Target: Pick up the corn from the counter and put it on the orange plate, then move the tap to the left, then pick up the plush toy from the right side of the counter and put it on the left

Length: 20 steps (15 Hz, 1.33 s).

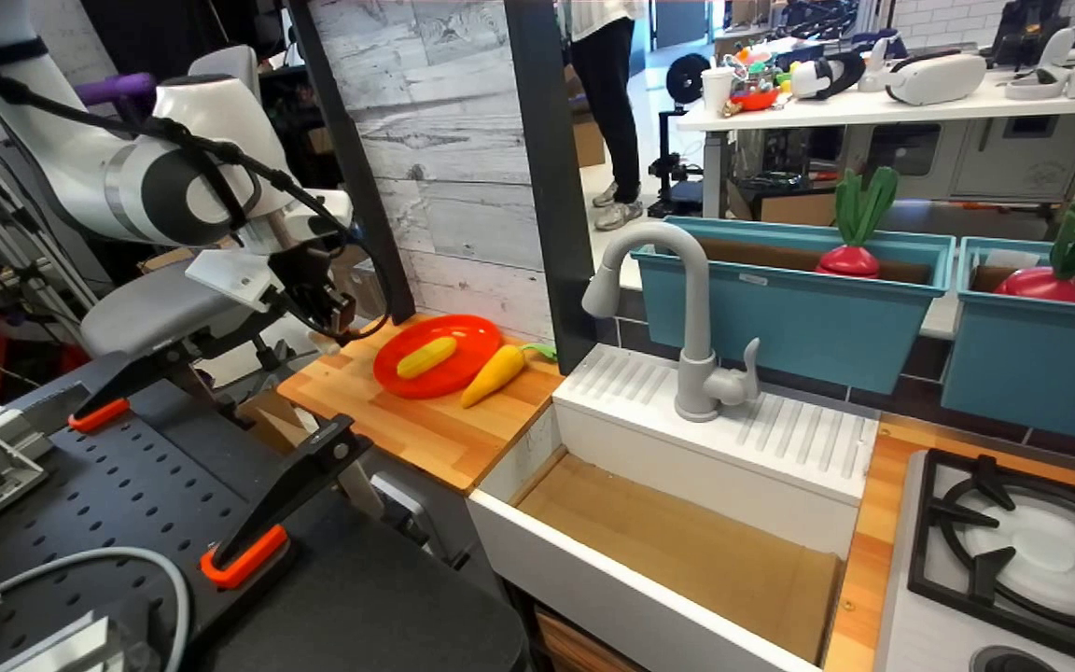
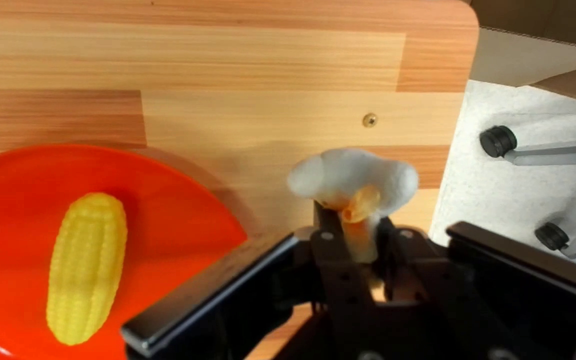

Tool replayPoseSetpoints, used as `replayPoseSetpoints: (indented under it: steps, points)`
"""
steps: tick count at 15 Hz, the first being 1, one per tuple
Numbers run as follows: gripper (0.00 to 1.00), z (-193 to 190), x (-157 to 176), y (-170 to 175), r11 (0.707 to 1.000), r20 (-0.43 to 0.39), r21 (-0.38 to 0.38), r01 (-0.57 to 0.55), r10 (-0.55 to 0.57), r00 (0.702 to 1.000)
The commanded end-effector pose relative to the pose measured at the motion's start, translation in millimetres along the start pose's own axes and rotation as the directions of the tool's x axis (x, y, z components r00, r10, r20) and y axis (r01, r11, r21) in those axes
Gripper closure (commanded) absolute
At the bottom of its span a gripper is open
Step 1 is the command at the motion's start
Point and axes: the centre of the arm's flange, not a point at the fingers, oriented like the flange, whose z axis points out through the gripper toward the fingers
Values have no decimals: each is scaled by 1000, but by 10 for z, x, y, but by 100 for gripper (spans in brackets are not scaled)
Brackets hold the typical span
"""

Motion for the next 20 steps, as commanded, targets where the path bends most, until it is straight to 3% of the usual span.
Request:
replayPoseSetpoints:
  steps: [1, 4, 6, 8, 15, 16, 20]
  points:
    - [96, 337, 154, -102, 1000, 26, 1, -5, 5, 1000]
    - [96, 453, 166, -90, 1000, 36, 2, -5, 5, 999]
    - [57, 482, 176, -82, 1000, 31, 2, -10, 10, 999]
    - [54, 499, 180, -83, 1000, 32, 2, -10, 10, 999]
    - [5, 336, 192, -92, 1000, 14, 6, -27, 27, 1000]
    - [0, 250, 182, -99, 1000, 3, 10, -28, 28, 1000]
    - [0, -147, 205, -130, 998, -60, 27, -48, 50, 997]
